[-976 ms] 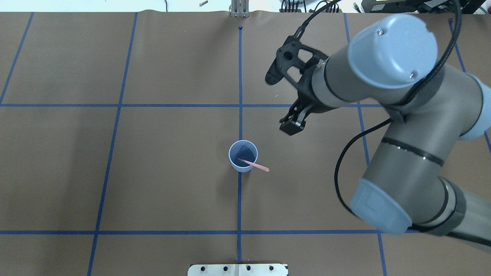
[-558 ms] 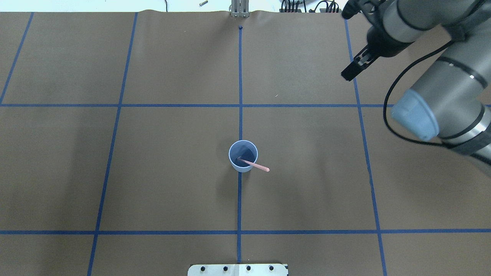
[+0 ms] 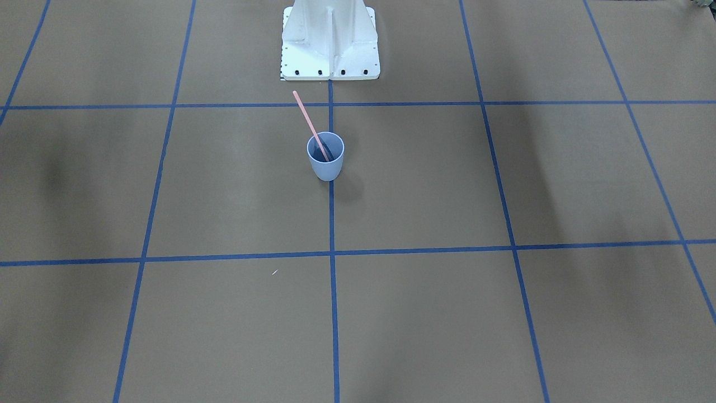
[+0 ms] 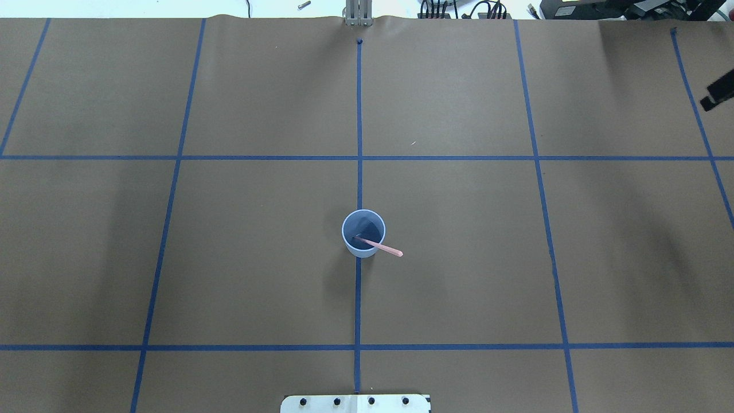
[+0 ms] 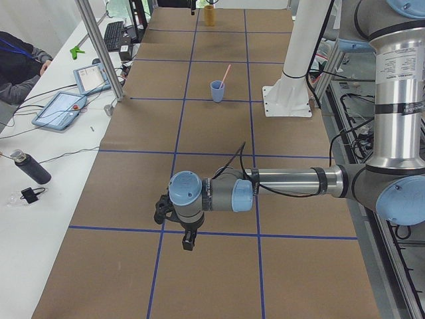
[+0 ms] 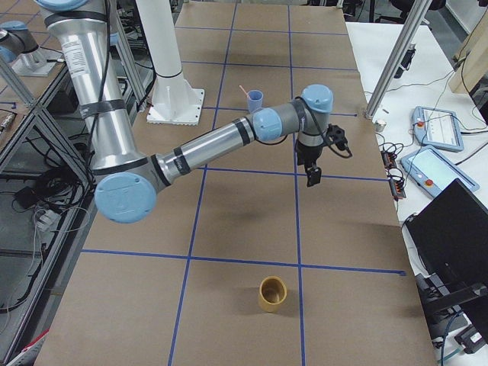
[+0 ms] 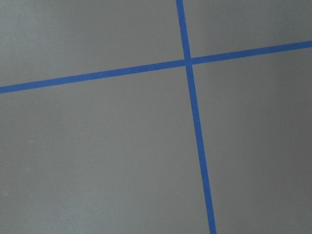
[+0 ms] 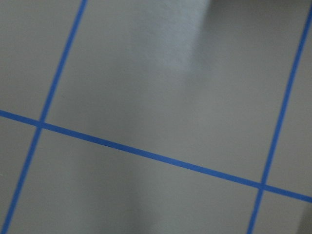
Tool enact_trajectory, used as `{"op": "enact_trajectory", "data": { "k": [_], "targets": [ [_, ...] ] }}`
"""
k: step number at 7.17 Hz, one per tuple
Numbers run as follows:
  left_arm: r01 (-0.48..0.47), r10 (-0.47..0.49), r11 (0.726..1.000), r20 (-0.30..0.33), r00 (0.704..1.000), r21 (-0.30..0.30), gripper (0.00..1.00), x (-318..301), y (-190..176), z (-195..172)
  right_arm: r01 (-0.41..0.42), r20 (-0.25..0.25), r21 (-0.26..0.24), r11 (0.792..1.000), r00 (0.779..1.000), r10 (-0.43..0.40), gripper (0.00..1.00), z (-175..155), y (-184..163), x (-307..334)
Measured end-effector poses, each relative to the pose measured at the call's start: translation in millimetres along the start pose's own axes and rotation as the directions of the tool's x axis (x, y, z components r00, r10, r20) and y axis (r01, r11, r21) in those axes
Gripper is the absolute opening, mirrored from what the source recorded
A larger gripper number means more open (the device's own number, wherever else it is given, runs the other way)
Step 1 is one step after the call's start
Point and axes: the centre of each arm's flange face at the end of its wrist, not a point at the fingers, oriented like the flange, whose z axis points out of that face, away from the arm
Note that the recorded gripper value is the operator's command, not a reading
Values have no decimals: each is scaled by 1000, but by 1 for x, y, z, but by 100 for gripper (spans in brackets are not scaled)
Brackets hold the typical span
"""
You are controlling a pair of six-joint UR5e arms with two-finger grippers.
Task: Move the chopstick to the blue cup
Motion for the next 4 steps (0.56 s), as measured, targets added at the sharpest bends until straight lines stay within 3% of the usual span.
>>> {"op": "enact_trajectory", "data": {
  "k": [2, 4],
  "targets": [
    [0, 0, 1000, 1, 1000, 0, 98, 0, 0, 0, -63, -34, -61, 996, 998, 61, 100, 19, 83, 94],
    [6, -6, 1000, 3, 1000, -7, 98, -2, 1, 2, -127, -101, -91, 988, 988, 117, 100, 32, 140, 135]
  ]
}}
